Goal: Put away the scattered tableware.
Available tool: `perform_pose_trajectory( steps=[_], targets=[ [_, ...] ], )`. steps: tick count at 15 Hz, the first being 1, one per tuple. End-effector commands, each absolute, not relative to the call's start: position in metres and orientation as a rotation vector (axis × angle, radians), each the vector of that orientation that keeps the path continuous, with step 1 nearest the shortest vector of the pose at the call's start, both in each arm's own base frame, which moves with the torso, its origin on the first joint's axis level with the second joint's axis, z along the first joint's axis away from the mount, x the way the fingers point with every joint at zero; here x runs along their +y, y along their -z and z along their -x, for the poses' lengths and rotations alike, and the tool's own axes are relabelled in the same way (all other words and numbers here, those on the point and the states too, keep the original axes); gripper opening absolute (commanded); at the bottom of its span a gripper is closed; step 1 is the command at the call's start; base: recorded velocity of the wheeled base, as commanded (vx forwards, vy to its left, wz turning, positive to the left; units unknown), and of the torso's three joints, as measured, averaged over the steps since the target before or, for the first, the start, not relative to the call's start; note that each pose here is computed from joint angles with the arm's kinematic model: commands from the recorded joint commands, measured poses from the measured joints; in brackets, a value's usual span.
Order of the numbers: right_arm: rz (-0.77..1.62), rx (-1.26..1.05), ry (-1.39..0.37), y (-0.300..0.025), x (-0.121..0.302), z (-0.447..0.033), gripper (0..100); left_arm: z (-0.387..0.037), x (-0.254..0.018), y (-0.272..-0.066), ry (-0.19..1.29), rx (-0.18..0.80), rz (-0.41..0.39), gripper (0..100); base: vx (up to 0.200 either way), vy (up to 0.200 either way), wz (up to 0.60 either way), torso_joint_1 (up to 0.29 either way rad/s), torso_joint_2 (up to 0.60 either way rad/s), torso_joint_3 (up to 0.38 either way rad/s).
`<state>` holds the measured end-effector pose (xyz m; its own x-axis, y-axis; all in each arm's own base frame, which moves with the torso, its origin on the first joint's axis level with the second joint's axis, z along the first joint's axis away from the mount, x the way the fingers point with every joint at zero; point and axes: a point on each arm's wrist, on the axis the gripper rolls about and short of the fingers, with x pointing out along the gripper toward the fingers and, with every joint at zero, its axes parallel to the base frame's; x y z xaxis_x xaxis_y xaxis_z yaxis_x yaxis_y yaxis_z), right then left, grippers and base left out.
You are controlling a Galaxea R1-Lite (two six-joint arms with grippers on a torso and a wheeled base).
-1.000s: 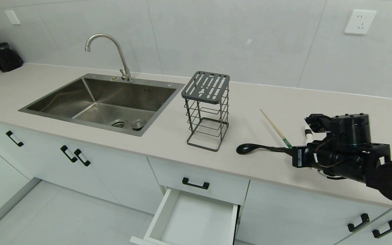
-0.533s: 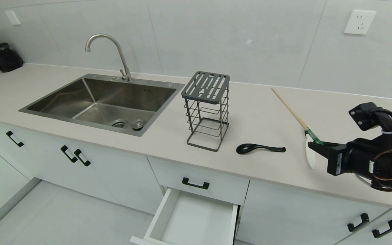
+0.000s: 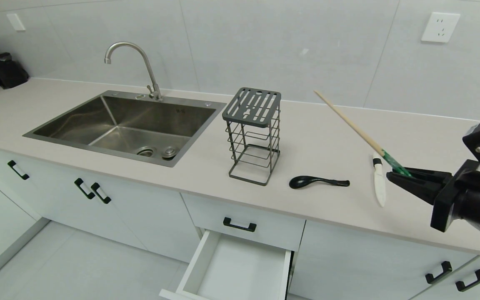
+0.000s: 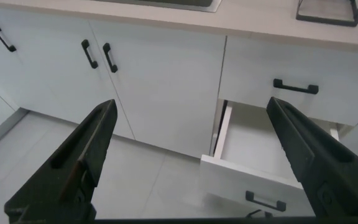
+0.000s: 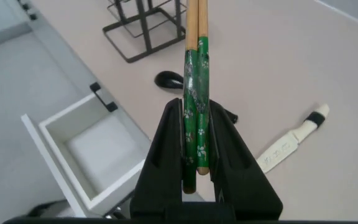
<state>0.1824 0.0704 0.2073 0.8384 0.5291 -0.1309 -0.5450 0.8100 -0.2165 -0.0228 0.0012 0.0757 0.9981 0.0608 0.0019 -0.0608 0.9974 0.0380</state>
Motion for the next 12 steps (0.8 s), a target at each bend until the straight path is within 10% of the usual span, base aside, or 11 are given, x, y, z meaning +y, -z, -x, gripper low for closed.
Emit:
perform_pose_trajectory(
  steps=[1, 12],
  targets=[
    [0.317, 0.055, -0.615, -0.204, 0.073, -0.179, 0, 0.023, 0.001, -0.076, -0.049, 0.000, -0.058, 100, 0.000, 0.000, 0.00, 0.000, 0.00, 0.000],
    [0.358, 0.083, -0.839, -0.192, 0.121, -0.164, 0, 0.023, 0.000, -0.076, -0.022, -0.001, -0.069, 100, 0.000, 0.000, 0.00, 0.000, 0.00, 0.000]
  ],
)
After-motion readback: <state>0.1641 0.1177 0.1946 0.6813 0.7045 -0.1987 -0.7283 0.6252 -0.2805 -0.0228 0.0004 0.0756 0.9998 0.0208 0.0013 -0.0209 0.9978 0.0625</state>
